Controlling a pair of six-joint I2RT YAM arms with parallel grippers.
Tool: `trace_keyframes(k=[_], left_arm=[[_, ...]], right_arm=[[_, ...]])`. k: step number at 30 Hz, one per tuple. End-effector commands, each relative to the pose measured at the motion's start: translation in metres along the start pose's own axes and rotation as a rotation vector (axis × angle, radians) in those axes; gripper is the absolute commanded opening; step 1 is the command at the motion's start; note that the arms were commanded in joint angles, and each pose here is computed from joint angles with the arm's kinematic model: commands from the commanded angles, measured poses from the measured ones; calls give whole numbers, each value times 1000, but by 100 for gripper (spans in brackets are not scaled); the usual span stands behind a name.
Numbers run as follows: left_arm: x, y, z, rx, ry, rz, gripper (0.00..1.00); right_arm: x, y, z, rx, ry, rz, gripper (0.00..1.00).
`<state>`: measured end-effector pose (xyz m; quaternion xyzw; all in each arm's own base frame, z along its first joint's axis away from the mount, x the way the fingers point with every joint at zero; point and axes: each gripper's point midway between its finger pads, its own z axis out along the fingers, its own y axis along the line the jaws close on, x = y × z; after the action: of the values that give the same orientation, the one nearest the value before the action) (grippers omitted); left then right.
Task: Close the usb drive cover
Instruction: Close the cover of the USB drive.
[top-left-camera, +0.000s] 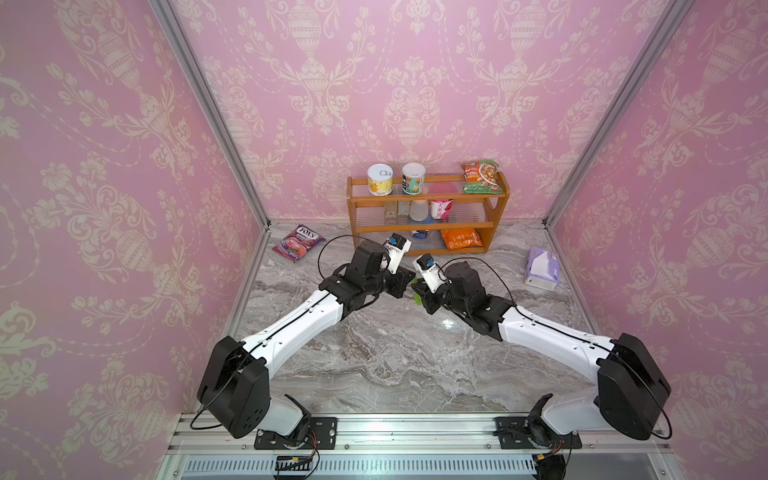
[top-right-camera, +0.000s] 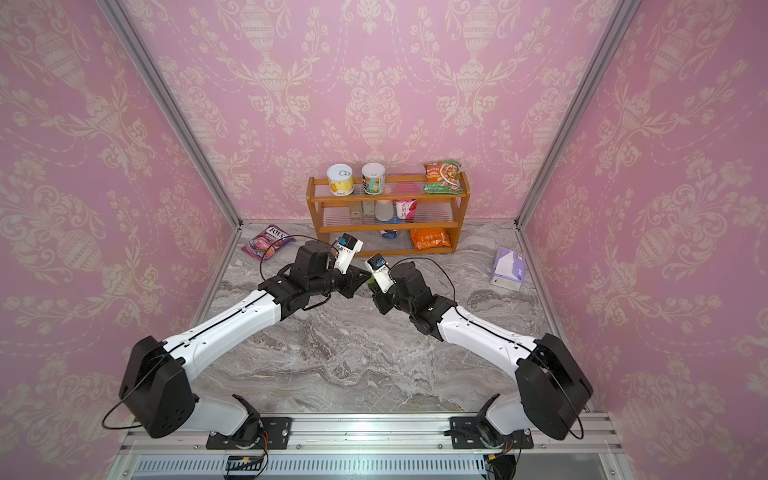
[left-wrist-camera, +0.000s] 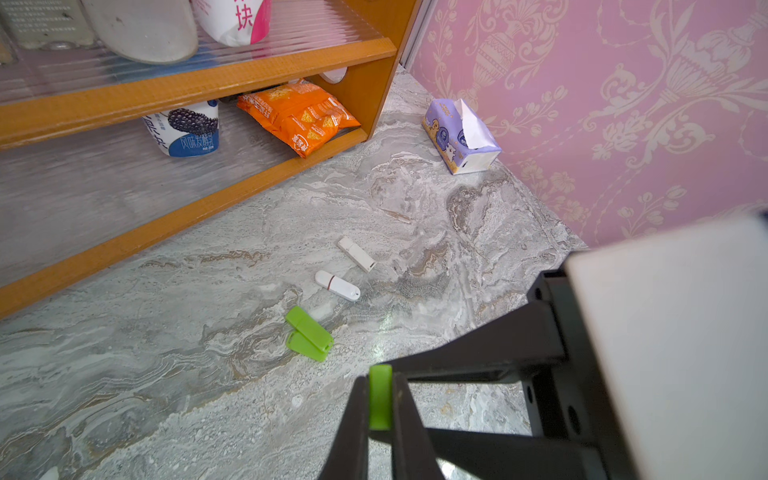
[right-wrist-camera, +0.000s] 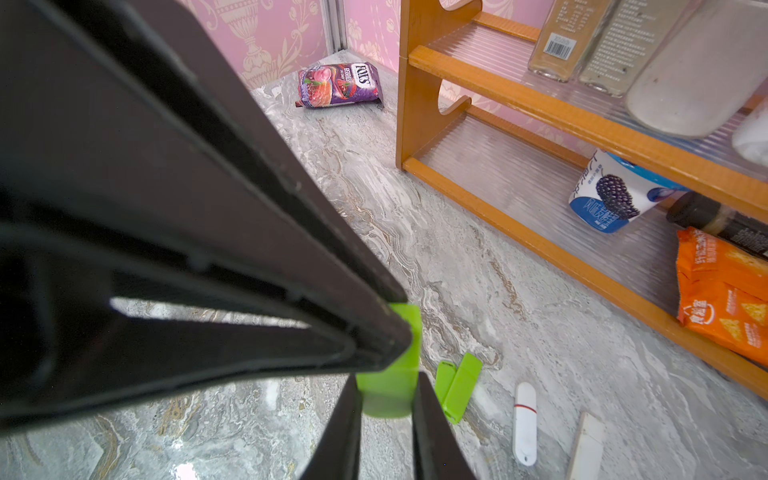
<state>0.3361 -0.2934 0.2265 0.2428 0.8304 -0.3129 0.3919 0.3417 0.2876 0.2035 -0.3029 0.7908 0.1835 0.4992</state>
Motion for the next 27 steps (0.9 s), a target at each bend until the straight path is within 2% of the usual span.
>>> trace_keyframes(k=[1, 10, 16, 19, 22, 23, 24, 26, 27], left_arm=[[111, -23, 7, 78, 387, -51, 3], [116, -23, 7, 52, 388, -24, 3], [114, -16, 8, 13, 382, -19, 3], [99, -9, 6, -23, 327, -36, 3], [68, 2, -4, -56, 218, -67, 8], [56, 6, -9, -66, 177, -76, 10], [45, 10, -14, -80, 142, -83, 17], [19, 14, -26, -93, 57, -89, 39], [8, 17, -32, -103, 20, -95, 46]], right_arm=[[-136, -26, -61, 116, -500, 31, 0], [-138, -31, -73, 146, -546, 50, 0], [-133, -30, -76, 139, -520, 44, 0], [-126, -28, -70, 126, -481, 43, 0], [-111, -26, -58, 110, -419, 58, 0], [-105, -25, -54, 102, -398, 63, 0], [-99, -24, -49, 96, -377, 70, 0], [-85, -22, -40, 77, -323, 81, 0], [-79, -20, -35, 69, -299, 87, 0]])
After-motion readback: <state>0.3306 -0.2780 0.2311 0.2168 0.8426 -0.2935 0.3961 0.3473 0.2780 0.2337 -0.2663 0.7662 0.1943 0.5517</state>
